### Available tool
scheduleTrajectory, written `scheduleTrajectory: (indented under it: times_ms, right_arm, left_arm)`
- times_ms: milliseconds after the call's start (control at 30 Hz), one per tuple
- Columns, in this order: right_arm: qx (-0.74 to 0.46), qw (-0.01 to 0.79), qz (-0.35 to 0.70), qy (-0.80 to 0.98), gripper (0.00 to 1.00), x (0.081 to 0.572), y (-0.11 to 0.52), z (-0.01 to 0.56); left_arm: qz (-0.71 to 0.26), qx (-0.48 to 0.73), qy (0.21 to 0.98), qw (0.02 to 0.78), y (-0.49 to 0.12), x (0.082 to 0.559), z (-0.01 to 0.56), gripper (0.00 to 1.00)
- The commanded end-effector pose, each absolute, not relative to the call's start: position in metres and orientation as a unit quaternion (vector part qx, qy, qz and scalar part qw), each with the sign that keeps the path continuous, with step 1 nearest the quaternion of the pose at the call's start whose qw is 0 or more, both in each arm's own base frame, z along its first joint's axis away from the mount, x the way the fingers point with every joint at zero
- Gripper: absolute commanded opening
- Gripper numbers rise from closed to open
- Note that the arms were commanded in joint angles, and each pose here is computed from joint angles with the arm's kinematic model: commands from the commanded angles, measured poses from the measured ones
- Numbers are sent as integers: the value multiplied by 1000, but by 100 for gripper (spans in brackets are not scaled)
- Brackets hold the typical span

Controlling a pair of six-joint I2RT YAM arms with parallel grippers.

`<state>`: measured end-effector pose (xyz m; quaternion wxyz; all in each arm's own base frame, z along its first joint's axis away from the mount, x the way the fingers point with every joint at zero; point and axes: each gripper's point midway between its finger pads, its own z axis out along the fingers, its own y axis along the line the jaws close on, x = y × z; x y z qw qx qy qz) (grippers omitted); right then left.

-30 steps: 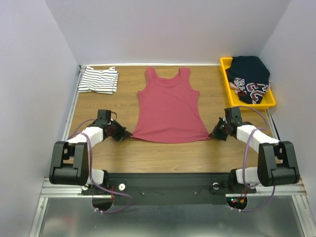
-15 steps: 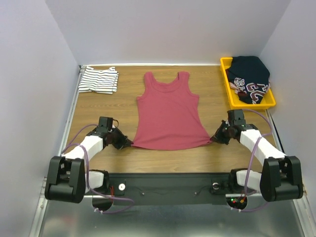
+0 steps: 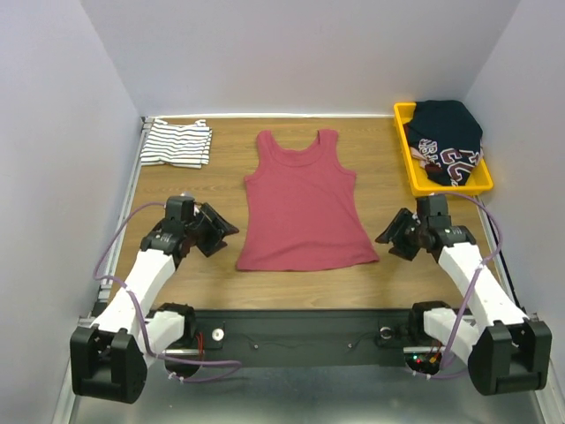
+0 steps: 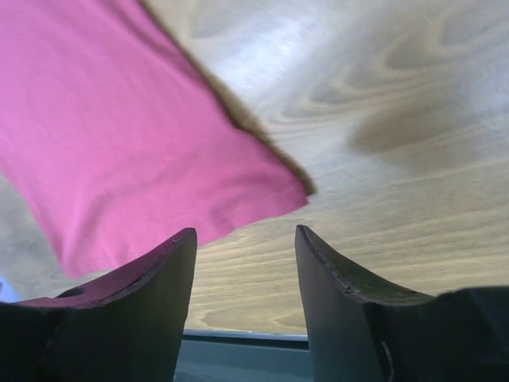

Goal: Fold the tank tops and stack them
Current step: Flatten the tank top out

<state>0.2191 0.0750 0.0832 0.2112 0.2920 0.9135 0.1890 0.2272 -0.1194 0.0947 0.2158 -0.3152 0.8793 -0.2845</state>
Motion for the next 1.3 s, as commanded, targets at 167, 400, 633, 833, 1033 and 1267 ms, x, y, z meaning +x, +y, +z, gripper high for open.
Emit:
scheduleTrajectory:
  times_ms: [167, 400, 633, 833, 1033, 1267]
  right_arm:
    - [139, 289, 202, 925, 56, 249, 204, 134]
    - [35, 288, 196, 937, 38, 260, 330, 119]
    - [-22, 284, 216, 934, 38, 250, 414, 111]
    - [-63, 275, 223, 933, 38, 227, 456, 99]
    - [-90, 266, 221, 934, 38, 210, 488, 78]
    - [-97, 273, 194, 937, 38, 209, 494, 58]
  left_arm:
    - [-273, -246, 874, 318, -124, 347, 124, 63]
    - [-256, -193, 899, 298, -152, 428, 111, 58]
    - [-195, -173, 917, 301, -142, 466, 90, 58]
    - [-147, -176, 929, 289, -130, 475, 69, 58]
    - [-146, -174, 934, 275, -131, 474, 54, 57]
    - [-147, -173, 937, 267, -132, 471, 41, 48]
